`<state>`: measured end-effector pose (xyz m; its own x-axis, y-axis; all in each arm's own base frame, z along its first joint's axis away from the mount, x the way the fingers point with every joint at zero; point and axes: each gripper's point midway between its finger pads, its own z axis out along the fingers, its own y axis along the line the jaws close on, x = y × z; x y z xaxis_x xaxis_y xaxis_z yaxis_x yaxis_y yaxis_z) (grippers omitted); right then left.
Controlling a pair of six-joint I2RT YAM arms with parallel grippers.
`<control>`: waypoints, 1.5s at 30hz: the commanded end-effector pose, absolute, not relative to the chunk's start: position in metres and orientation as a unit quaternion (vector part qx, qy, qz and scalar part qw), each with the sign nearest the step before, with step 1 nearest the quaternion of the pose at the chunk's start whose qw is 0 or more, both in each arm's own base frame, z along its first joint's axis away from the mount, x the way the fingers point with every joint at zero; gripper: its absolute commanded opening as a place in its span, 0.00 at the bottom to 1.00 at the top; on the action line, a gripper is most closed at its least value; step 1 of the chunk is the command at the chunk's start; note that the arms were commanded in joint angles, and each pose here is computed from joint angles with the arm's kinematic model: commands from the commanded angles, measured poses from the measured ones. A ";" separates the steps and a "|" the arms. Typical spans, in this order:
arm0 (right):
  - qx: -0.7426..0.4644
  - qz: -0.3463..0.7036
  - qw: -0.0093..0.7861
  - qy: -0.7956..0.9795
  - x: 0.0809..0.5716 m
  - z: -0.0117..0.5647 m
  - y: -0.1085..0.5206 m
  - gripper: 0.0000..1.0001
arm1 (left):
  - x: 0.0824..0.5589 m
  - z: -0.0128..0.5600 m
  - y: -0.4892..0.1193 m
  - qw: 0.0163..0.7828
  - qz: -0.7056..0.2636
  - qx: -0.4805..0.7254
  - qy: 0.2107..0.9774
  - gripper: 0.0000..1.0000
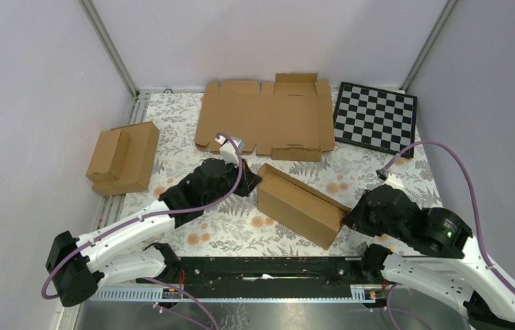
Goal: Fold the paper box
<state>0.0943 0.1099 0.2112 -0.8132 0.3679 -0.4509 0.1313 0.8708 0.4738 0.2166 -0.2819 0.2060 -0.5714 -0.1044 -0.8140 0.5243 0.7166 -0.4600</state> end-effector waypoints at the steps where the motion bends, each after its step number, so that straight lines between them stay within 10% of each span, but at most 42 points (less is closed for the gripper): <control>1: 0.153 0.193 0.274 0.930 0.101 0.200 0.110 0.14 | 0.211 0.195 -0.283 0.424 -0.337 0.135 0.830 0.00; 14: 0.095 0.141 0.246 0.954 0.096 0.180 0.108 0.17 | 0.203 0.177 -0.288 0.424 -0.338 0.145 0.827 0.00; 27: -0.124 0.139 0.264 0.946 0.103 0.243 0.124 0.98 | 0.199 0.164 -0.285 0.428 -0.311 0.163 0.833 0.00; 45: -0.340 0.120 0.336 0.870 0.166 0.246 0.187 1.00 | 0.189 0.153 -0.292 0.424 -0.295 0.188 0.835 0.00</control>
<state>0.1577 0.1671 0.2666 -0.6193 -0.4248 -0.6603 -0.5748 0.8182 0.0128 0.2064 -0.3023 0.2034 -0.4958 -0.0854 -0.8642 0.5774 0.7109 -0.4015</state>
